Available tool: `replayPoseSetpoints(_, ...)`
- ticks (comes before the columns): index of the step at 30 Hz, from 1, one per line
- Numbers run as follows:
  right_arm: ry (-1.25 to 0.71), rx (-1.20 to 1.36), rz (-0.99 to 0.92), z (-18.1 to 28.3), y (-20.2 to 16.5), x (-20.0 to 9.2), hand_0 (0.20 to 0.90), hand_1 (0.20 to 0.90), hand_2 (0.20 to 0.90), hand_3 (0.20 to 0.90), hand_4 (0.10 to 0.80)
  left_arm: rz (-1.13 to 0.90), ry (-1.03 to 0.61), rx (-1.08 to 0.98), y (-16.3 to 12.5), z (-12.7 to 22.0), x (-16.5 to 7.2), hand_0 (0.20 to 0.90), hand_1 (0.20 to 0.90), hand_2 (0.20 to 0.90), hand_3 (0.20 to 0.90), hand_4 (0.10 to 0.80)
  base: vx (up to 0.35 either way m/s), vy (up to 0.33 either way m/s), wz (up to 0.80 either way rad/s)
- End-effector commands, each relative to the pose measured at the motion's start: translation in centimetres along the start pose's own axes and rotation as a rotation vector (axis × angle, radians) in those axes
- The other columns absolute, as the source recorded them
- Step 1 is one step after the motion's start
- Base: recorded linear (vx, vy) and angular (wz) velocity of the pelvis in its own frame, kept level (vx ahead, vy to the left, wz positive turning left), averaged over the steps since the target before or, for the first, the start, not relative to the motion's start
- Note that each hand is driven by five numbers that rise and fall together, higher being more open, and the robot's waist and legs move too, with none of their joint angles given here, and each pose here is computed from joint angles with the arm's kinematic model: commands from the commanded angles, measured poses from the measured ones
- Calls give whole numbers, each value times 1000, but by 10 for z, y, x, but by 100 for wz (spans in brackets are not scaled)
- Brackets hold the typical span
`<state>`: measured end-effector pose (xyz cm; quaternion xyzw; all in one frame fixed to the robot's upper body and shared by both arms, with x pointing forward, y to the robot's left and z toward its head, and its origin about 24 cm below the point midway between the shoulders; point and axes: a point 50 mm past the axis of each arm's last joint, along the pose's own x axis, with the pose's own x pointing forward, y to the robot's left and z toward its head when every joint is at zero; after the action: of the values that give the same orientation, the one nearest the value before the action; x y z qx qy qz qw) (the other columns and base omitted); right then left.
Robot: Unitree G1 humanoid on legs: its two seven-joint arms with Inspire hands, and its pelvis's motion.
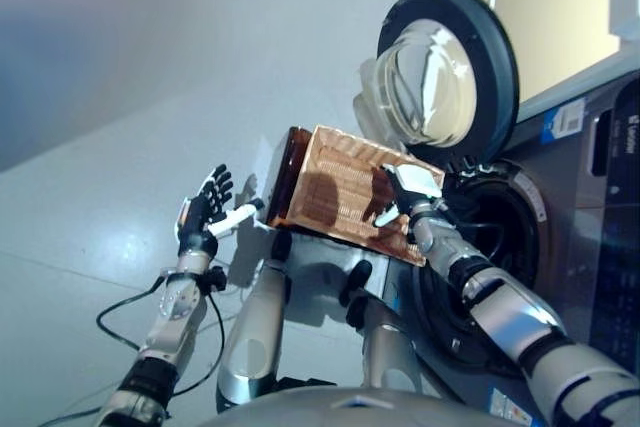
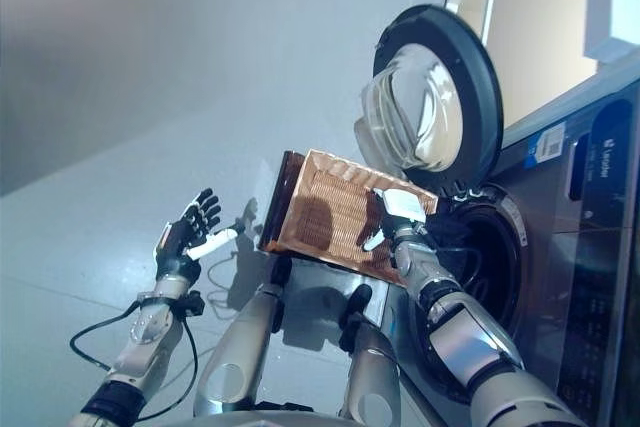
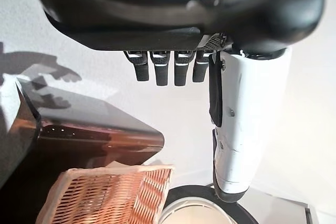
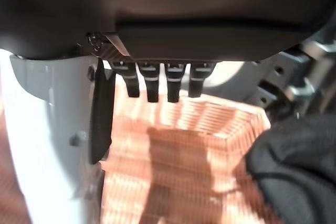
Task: Pick up the clothes and place them into the washing machine
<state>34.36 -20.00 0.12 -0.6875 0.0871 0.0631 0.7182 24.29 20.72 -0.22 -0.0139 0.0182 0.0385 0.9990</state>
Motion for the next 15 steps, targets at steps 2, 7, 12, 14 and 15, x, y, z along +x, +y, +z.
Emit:
replayPoseSetpoints(2, 80, -311, -97, -45, -45, 7, 900, 900, 900, 900, 800, -91, -224, -45, -16, 41, 0, 900, 900, 900, 900, 800, -23, -10, 5)
replayPoseSetpoints(7, 158, -434, -142, -72, -74, 8, 900, 900, 900, 900, 800, -88, -281, -57, -17, 55, 2, 900, 900, 900, 900, 800, -50, -11, 0)
replayPoseSetpoints(12, 251, -503, -193, -95, -102, 5, 900, 900, 900, 900, 800, -83, -332, -77, -18, 67, 3, 900, 900, 900, 900, 800, 12, -20, 0)
replayPoseSetpoints(14, 295, -550, -195, -108, -109, 1, 900, 900, 900, 900, 800, -93, -358, -90, -19, 72, 2, 900, 900, 900, 900, 800, -36, -19, 6)
replayPoseSetpoints(15, 315, -566, -196, -114, -113, -1, 900, 900, 900, 900, 800, -95, -368, -92, -19, 75, 2, 900, 900, 900, 900, 800, -24, -15, 10)
